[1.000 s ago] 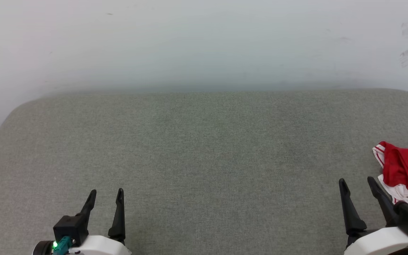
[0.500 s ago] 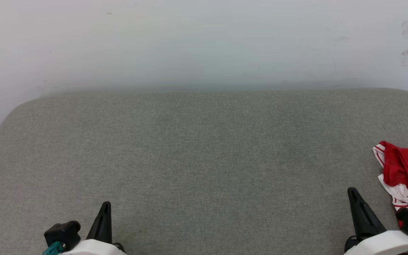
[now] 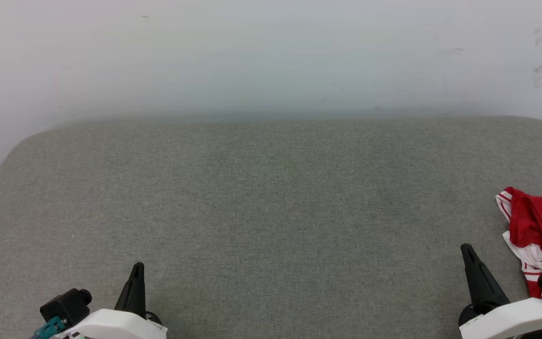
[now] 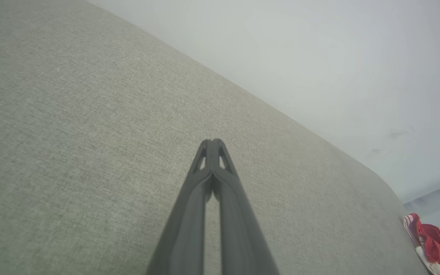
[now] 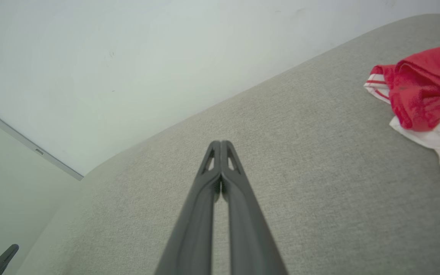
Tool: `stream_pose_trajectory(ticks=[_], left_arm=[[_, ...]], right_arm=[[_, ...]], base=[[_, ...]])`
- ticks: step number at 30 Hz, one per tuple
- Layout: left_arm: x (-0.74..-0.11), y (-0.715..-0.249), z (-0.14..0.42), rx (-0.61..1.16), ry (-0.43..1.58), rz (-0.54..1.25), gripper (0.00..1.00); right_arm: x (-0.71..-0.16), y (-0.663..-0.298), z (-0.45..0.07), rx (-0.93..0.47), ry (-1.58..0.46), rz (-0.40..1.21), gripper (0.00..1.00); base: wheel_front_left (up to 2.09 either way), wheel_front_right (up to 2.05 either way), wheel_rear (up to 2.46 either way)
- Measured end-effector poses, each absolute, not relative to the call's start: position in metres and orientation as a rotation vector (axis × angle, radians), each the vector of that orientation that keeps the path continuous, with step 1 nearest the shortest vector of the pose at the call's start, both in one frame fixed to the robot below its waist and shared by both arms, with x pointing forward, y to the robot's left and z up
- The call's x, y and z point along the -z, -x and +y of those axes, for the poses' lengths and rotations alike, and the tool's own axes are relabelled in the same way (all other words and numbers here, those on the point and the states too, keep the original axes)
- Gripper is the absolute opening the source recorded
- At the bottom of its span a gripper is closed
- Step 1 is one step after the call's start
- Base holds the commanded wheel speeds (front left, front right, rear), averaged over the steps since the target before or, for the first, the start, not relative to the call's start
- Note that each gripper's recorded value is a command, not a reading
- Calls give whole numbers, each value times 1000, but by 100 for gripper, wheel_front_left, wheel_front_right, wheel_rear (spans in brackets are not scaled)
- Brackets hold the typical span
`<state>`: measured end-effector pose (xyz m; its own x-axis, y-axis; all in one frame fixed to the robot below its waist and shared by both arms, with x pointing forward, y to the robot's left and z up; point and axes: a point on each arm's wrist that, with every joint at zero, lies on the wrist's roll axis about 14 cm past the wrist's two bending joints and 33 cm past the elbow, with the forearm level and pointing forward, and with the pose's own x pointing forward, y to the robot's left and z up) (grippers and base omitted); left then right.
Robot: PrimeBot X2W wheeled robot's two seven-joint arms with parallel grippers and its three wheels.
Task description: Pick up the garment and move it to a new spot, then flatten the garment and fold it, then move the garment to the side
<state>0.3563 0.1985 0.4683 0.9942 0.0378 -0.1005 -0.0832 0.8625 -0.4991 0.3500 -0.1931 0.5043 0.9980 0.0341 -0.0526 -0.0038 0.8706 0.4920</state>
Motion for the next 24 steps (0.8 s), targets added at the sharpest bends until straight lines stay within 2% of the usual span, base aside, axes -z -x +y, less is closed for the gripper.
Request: stream_pose_trajectory(ticks=[24], left_arm=[[-474,-366,201,-93,883,91,0]], right_arm=[[-503,-362,-194,-10,-869,52,0]], base=[[0,0,0]])
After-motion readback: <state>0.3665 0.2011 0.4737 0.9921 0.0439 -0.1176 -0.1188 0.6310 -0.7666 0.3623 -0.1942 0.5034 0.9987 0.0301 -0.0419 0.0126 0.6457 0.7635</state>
